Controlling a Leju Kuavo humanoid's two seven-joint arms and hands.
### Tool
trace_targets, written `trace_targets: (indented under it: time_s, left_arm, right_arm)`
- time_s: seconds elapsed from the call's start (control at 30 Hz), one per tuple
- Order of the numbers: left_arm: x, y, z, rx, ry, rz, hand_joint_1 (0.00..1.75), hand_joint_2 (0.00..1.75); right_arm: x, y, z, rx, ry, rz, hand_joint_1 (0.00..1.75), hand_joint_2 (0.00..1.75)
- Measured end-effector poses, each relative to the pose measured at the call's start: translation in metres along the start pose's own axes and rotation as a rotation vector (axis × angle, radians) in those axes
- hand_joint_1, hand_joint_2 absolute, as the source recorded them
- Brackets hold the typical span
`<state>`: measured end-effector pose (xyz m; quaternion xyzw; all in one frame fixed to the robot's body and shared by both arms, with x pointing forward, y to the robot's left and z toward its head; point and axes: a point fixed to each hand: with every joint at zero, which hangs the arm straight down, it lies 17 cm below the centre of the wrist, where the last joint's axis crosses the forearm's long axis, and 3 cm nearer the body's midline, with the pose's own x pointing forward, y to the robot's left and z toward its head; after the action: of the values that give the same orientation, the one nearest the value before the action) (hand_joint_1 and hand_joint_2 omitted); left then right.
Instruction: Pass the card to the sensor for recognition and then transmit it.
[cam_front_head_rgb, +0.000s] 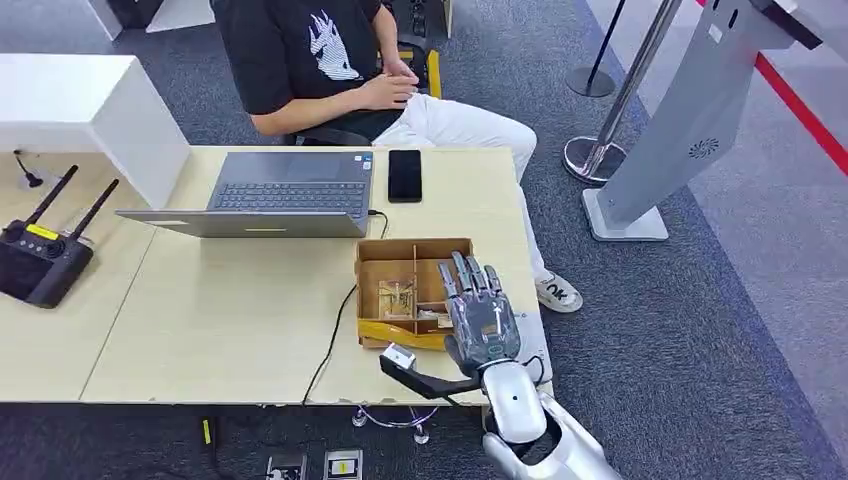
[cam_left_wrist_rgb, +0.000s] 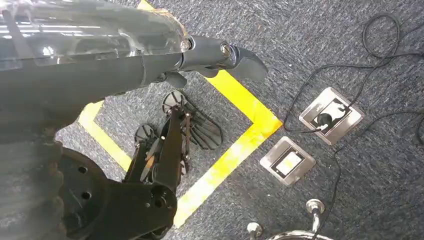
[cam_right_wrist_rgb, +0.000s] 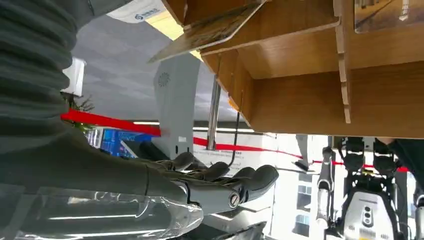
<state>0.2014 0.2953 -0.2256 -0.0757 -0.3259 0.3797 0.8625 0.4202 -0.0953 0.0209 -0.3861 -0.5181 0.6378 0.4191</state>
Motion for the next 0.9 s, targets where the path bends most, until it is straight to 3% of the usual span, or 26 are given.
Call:
trace_targets:
  time_s: [0.9]
  left_arm:
    - [0.003, 0.002, -0.001, 0.007, -0.008, 0.012, 0.00, 1.75]
  right_arm:
    - [0.000, 0.013, -0.005, 0.057, 0.019, -0.089, 0.00, 1.75]
